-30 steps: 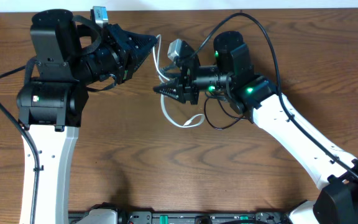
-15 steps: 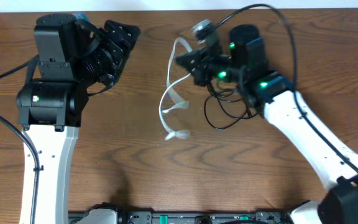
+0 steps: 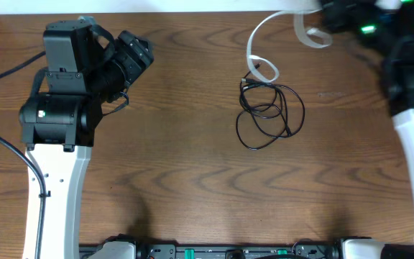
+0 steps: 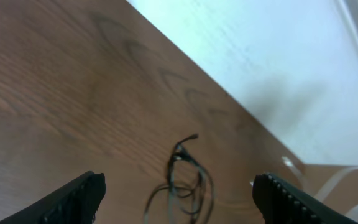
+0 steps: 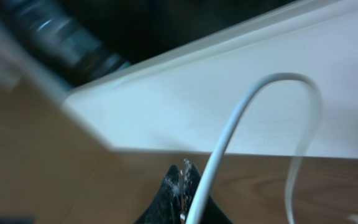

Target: Untangle cables

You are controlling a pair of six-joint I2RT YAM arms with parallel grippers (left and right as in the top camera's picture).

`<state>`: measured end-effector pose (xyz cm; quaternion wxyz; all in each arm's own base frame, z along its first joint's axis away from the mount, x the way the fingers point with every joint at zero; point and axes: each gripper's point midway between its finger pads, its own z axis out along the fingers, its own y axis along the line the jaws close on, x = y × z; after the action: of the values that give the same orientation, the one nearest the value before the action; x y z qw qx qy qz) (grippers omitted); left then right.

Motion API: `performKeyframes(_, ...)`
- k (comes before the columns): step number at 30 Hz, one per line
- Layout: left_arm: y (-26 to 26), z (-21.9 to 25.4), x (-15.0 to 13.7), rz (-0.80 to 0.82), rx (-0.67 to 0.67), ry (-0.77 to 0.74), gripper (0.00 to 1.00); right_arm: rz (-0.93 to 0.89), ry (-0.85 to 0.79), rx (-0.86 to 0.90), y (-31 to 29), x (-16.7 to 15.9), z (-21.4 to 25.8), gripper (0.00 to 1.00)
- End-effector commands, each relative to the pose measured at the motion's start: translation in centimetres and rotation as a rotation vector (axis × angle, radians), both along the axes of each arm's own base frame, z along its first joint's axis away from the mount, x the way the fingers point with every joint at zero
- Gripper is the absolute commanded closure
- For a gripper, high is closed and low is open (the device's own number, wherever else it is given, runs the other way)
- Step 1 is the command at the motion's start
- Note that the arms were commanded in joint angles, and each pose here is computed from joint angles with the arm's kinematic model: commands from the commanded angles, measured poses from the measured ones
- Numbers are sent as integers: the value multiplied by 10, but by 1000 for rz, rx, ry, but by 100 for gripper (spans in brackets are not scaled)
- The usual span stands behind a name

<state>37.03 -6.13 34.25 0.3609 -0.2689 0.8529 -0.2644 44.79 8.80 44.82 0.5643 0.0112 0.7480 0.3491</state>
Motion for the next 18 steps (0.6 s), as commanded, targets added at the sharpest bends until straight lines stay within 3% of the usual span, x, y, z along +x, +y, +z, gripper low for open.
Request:
performKeyframes(1, -6, -23, 2, -83, 97, 31, 20, -182, 60, 30, -64, 10, -9, 99)
performKeyframes(8, -28, -52, 9, -156, 119, 101, 20, -423, 127, -31, -180, 34, -53, 99)
performKeyframes(18, -76, -83, 12, -275, 135, 167, 20, -635, 84, -65, -284, 93, -116, 99)
